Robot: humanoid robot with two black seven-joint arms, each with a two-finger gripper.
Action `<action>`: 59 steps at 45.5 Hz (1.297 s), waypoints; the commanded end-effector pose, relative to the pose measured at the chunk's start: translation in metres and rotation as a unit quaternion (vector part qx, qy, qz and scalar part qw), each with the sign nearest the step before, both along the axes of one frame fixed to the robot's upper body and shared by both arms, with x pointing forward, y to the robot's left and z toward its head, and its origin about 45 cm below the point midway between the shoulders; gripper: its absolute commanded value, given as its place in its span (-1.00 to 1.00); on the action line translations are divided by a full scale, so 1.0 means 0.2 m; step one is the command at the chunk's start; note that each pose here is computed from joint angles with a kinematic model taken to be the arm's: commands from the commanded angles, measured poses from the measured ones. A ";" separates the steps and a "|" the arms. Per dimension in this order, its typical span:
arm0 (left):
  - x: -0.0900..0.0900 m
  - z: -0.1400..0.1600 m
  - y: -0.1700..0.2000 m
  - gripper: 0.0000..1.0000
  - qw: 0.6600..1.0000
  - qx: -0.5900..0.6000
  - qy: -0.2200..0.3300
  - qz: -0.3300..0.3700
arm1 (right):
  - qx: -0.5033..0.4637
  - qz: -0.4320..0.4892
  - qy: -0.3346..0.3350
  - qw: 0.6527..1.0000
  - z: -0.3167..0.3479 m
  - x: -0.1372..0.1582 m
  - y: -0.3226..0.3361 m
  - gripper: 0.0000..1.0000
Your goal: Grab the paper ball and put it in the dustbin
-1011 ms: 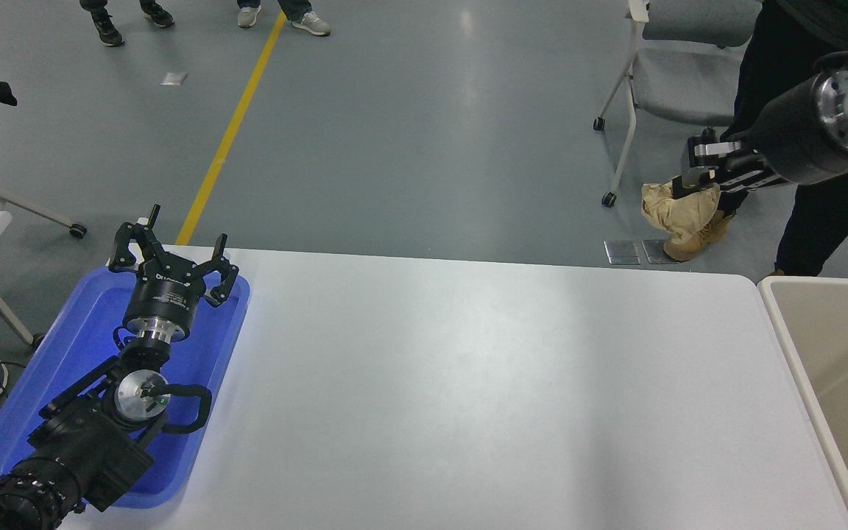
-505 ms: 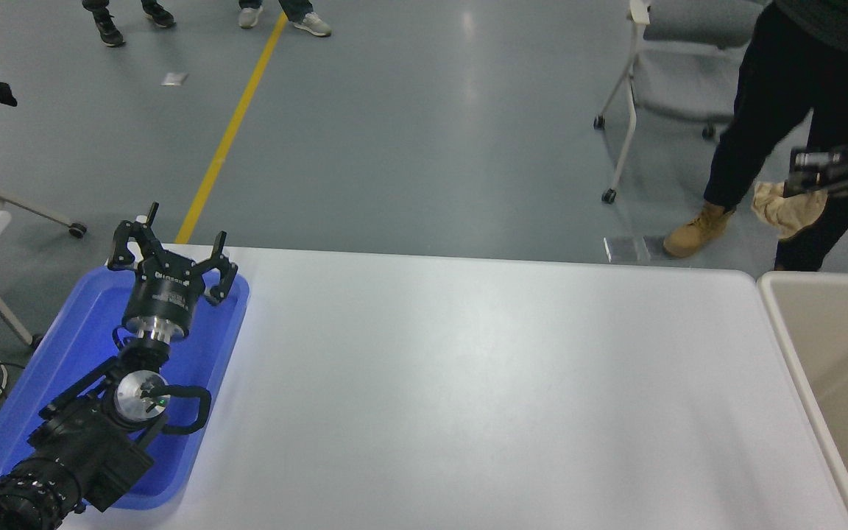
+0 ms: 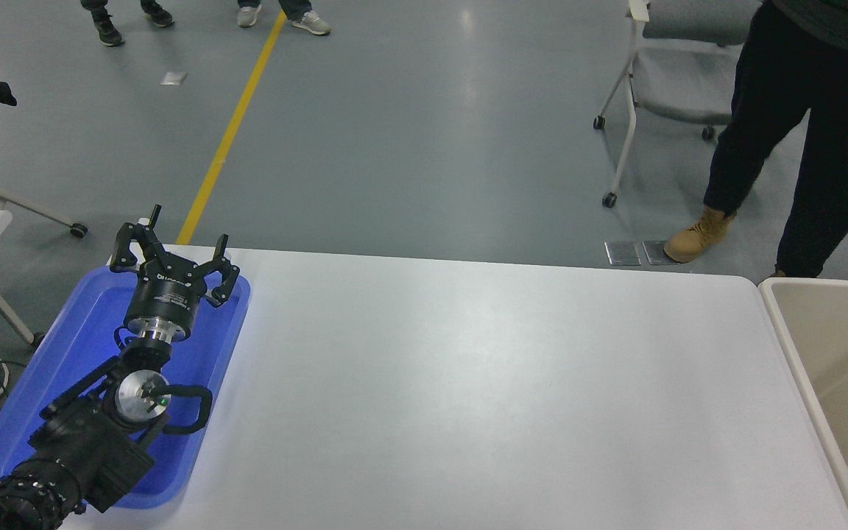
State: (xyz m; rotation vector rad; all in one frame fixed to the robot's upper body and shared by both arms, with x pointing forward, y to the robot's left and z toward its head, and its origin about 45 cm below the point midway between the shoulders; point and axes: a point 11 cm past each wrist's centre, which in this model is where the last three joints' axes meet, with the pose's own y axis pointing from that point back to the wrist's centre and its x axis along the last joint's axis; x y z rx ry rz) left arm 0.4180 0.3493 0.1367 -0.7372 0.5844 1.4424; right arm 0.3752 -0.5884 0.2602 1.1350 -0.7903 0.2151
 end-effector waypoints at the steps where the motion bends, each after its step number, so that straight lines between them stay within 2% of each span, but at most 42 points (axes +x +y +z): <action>1: 0.00 0.00 0.00 1.00 1.000 0.000 0.000 0.000 | -0.037 -0.021 -0.027 0.999 -0.15 -0.12 -0.14 -1.00; 13: 0.00 0.00 0.00 1.00 1.000 0.000 0.000 0.000 | -0.028 -0.055 -0.077 0.995 -0.37 -0.24 -0.22 -1.00; 25: 0.00 0.00 0.00 1.00 1.000 0.000 0.000 0.000 | -0.034 -0.062 -0.095 0.993 -0.49 -0.31 -0.23 -1.00; 41: 0.00 0.00 0.00 1.00 1.000 0.000 0.000 0.000 | -0.025 -0.069 -0.085 0.994 -0.63 -0.41 -0.20 -1.00; 59: 0.00 0.00 0.00 1.00 1.000 0.000 0.000 0.000 | -0.017 -0.072 -0.083 0.994 -0.67 -0.42 -0.18 -1.00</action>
